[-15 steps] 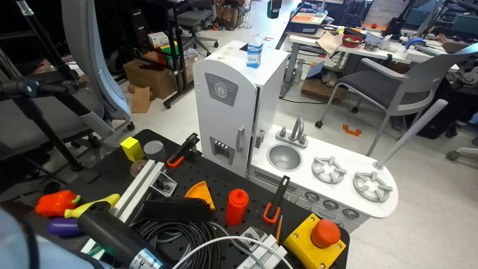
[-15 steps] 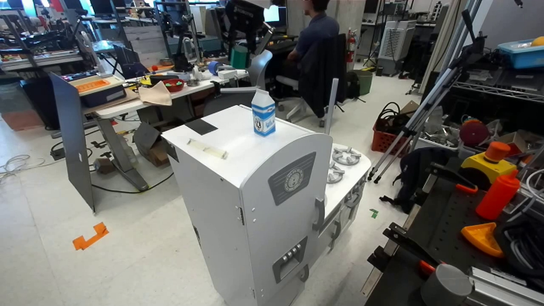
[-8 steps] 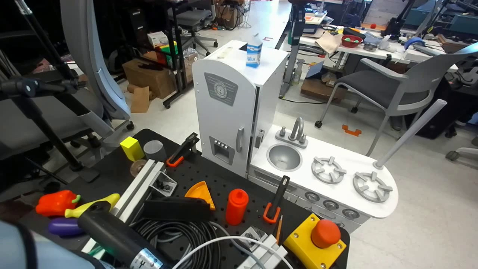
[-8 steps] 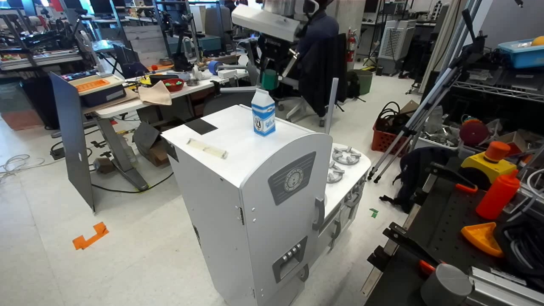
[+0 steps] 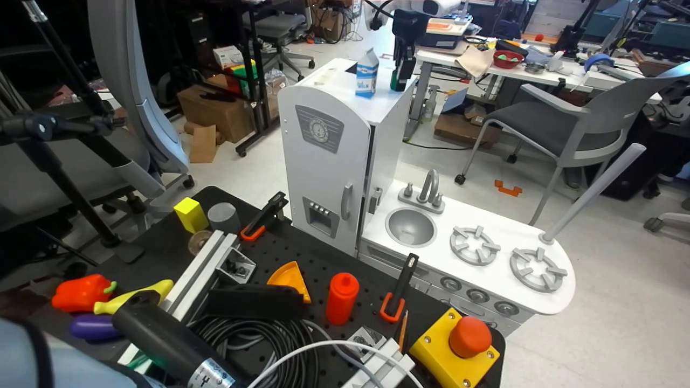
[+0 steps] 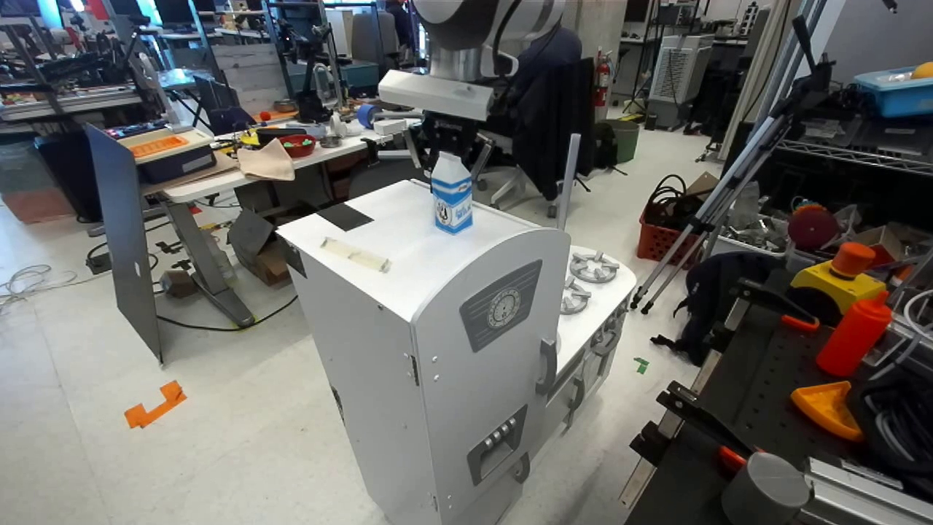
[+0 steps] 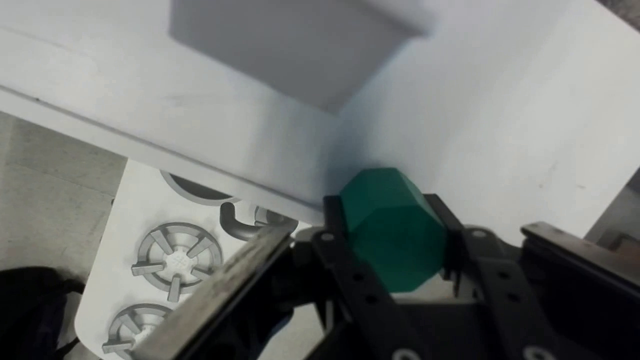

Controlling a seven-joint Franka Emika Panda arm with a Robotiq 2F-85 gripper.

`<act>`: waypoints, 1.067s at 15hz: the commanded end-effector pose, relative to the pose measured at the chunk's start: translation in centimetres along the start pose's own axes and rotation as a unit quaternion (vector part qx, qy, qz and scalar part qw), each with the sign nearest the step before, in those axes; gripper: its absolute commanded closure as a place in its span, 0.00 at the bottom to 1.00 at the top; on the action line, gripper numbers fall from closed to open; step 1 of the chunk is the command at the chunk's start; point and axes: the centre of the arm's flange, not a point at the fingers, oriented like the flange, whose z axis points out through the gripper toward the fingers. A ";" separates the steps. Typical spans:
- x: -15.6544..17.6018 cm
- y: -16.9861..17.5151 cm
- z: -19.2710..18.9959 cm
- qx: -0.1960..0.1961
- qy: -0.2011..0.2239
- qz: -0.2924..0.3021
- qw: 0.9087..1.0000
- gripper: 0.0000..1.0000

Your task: Pick the green object and put it on the right of the cabinet

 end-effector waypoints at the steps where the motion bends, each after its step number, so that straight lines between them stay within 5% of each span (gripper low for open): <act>1: 0.9 -3.5 0.4 -0.002 -0.008 -0.025 1.000 0.83; 7: 1.0 -4.9 1.1 -0.016 -0.014 -0.050 0.999 0.83; 8: 1.0 -5.0 1.1 -0.019 -0.014 -0.054 0.998 0.74; 9: 0.9 -5.0 1.0 -0.020 -0.014 -0.055 0.998 0.33; 16: 0.0 -4.7 -2.1 -0.005 0.003 -0.082 0.997 0.00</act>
